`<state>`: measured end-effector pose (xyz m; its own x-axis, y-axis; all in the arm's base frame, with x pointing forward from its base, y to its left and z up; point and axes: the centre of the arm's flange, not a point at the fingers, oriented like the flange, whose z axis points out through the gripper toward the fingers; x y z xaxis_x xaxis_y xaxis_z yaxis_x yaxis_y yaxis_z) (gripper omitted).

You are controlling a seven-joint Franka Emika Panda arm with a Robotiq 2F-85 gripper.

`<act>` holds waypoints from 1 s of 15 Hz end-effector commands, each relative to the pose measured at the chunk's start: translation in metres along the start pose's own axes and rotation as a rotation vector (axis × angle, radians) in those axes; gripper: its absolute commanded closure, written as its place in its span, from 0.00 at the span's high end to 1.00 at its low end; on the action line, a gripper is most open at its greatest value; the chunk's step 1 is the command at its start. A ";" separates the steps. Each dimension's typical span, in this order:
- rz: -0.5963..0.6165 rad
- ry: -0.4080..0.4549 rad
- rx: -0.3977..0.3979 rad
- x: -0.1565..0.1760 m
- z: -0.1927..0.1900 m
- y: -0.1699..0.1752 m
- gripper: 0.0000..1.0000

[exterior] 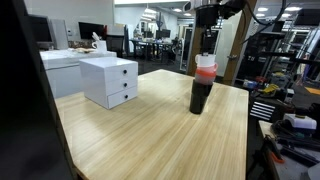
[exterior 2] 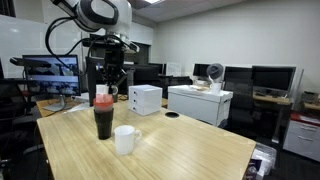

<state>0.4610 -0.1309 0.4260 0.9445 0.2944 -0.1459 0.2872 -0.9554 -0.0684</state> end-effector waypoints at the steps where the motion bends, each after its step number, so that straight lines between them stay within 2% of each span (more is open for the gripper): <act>1: 0.023 -0.005 -0.006 -0.009 0.015 -0.007 0.32; 11: 0.037 -0.035 0.003 -0.013 0.026 -0.010 0.97; 15: 0.064 -0.016 -0.019 -0.015 0.029 -0.007 1.00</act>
<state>0.4490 -0.1265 0.4033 0.9458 0.2656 -0.1868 0.2539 -0.9635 -0.0848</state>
